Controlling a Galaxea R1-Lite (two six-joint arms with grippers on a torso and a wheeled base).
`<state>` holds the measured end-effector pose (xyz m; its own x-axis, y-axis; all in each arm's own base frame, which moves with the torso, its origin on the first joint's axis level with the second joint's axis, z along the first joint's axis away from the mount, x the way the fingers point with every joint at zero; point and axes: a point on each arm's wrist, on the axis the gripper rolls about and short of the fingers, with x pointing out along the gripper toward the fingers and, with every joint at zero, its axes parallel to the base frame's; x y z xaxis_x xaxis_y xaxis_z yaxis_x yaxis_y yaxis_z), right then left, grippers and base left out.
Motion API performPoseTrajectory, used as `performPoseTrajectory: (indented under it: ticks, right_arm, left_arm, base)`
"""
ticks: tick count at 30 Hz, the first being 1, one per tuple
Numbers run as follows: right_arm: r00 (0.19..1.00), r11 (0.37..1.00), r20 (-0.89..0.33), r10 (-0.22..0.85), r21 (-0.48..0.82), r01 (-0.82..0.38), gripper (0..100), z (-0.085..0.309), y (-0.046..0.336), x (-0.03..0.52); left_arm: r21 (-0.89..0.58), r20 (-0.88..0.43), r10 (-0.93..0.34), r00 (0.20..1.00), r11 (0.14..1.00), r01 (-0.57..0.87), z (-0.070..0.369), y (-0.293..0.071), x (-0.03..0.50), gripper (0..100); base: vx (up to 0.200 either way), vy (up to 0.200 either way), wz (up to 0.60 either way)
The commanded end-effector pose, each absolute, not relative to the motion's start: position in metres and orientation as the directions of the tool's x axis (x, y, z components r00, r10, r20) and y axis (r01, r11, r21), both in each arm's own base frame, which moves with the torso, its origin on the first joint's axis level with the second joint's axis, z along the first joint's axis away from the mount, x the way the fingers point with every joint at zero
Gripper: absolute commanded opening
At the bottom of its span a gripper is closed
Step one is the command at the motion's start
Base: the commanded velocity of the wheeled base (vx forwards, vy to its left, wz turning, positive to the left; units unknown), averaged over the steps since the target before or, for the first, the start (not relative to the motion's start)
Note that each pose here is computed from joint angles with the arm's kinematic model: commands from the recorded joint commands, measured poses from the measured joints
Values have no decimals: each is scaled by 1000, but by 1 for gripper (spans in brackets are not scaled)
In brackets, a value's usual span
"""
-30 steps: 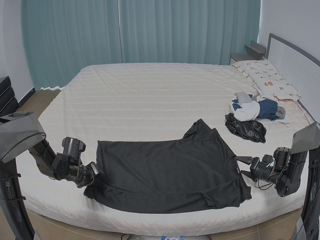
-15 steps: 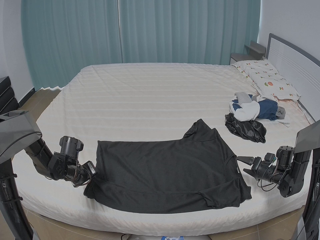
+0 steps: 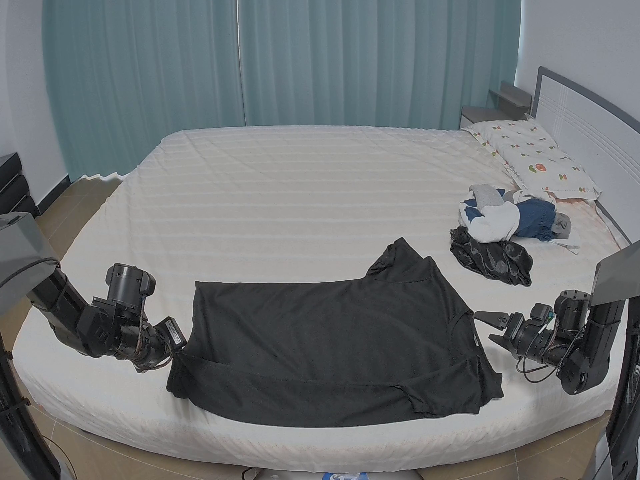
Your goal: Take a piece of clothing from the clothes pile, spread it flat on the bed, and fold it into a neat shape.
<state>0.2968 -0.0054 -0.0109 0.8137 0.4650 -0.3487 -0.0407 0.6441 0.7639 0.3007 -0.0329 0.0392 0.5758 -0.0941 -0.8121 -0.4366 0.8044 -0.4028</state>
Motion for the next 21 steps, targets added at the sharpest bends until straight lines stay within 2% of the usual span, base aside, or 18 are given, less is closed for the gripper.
performPoseTrajectory:
  ticks: [1,10,17,21]
  right_arm:
    - [815,651,-344,466,757,-53,100,-11,-5,297]
    - [784,699,-368,499,706,-114,100,-22,8,299]
    - [766,752,-394,508,637,-171,100,-40,11,305]
    - [755,760,-413,510,627,-171,100,-47,12,304]
  left_arm:
    - [-417,-794,-99,599,807,-418,55,-33,295,0]
    - [-393,-824,-107,557,815,-425,57,-33,290,0]
    - [-393,-826,-110,553,815,-425,56,-33,291,0]
    - [-391,-828,-109,550,815,-428,55,-32,291,0]
  base:
    - [0,0,0]
    - [0,0,0]
    - [0,0,0]
    - [0,0,0]
